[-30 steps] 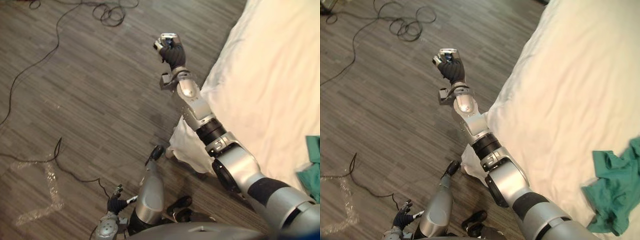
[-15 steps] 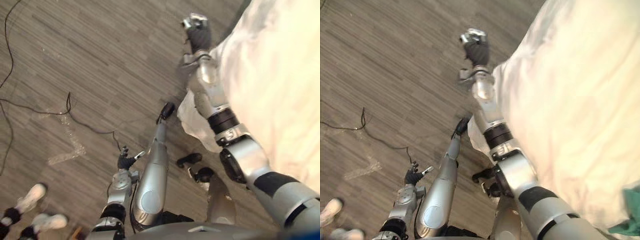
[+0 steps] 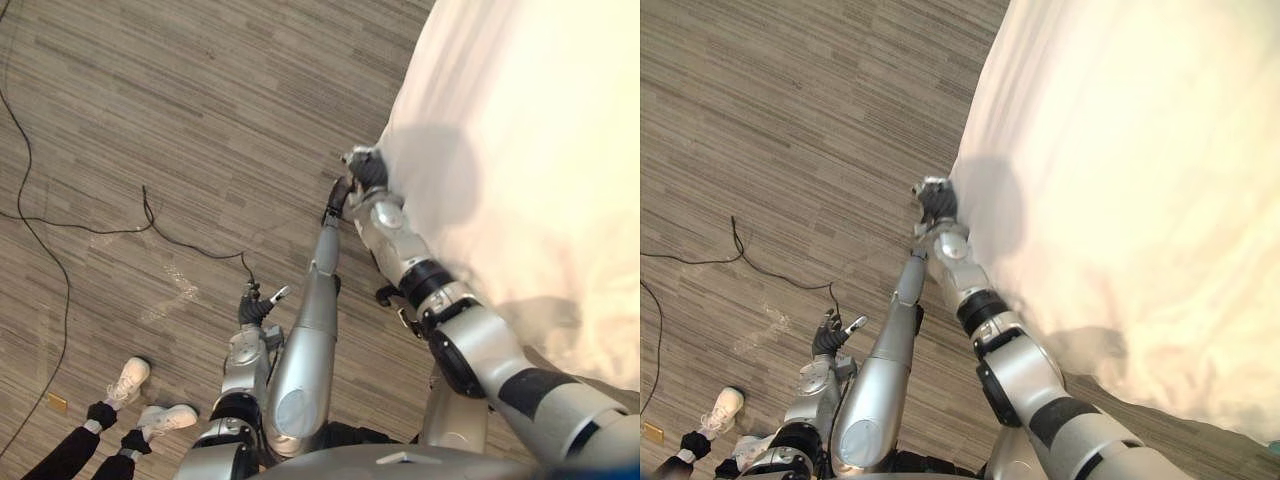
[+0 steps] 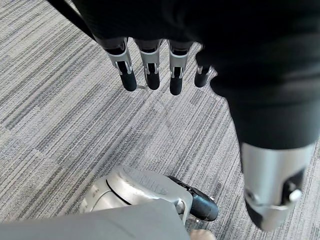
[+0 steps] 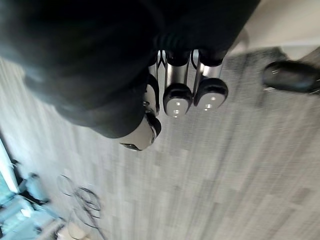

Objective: Tidy the bed and pick cloth on bed and put in laundry

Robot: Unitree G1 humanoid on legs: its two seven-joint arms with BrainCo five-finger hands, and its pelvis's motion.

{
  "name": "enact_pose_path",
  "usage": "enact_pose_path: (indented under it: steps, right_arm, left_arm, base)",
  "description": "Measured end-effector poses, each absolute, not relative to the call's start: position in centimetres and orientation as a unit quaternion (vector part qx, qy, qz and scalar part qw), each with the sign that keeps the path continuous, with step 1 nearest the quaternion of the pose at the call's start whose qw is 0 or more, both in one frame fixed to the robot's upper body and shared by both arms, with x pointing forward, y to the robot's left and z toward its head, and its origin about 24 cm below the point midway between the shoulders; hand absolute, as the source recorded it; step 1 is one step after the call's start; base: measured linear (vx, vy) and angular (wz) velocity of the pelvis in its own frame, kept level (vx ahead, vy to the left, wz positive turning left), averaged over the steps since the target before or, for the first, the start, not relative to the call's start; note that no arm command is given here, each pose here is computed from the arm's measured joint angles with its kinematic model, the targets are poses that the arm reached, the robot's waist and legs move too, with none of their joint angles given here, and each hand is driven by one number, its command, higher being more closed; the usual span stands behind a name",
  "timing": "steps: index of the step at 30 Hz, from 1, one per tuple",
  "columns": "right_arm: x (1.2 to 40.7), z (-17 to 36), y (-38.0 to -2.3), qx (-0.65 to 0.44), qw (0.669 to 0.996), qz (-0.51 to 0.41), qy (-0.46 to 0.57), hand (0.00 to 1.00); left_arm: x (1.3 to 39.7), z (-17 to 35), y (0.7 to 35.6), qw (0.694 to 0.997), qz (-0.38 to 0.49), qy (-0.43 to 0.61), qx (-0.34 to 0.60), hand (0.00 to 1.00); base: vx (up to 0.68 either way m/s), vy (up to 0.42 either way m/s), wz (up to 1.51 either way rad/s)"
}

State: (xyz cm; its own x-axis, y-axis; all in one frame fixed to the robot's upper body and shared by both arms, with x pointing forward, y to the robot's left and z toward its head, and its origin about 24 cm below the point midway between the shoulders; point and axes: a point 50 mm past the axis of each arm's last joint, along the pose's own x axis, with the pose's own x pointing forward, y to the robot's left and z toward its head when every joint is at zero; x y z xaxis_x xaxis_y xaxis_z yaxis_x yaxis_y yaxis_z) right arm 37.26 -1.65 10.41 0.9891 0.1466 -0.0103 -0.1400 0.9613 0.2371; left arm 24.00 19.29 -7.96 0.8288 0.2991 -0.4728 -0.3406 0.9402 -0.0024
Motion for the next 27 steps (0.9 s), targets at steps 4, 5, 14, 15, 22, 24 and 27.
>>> enact_pose_path:
  steps: [4, 5, 14, 15, 22, 24, 27]
  right_arm:
    - [35.2, 5.6, -2.7, 0.124, 0.986, 0.085, 0.071, 1.0]
    - [34.0, 3.7, -2.9, 0.135, 0.982, 0.097, 0.095, 1.0]
    - [26.4, -7.7, -11.7, 0.315, 0.889, -0.168, 0.286, 1.0]
    - [25.6, -8.4, -13.1, 0.328, 0.877, -0.204, 0.286, 1.0]
    - [10.5, -15.3, -21.6, 0.33, 0.746, -0.431, 0.386, 1.0]
    - [8.6, -15.8, -22.5, 0.335, 0.719, -0.459, 0.401, 1.0]
    - [8.4, -15.5, -24.1, 0.35, 0.7, -0.49, 0.385, 1.0]
  left_arm:
    - [24.3, -8.2, 18.9, 0.952, 0.161, 0.255, -0.048, 0.0]
    - [24.3, -8.3, 18.2, 0.952, 0.155, 0.259, -0.056, 0.0]
    - [24.3, -8.4, 19.0, 0.949, 0.145, 0.273, -0.06, 0.0]
    - [23.9, -8.6, 19.3, 0.947, 0.148, 0.278, -0.057, 0.0]
    - [18.9, -12.4, 19.3, 0.913, 0.135, 0.381, -0.048, 0.0]
    - [17.5, -13.2, 19.3, 0.902, 0.135, 0.407, -0.046, 0.0]
    - [15.9, -14.0, 19.9, 0.891, 0.133, 0.433, -0.033, 0.0]
  base:
    - [0.03, 0.086, -0.36]
    - [0.01, 0.124, -0.44]
    - [0.02, 0.147, -0.8]
    - [0.07, 0.1, -0.86]
    - [0.13, 0.019, -0.58]
    - [0.12, -0.043, -0.38]
    - [0.07, -0.059, -0.41]
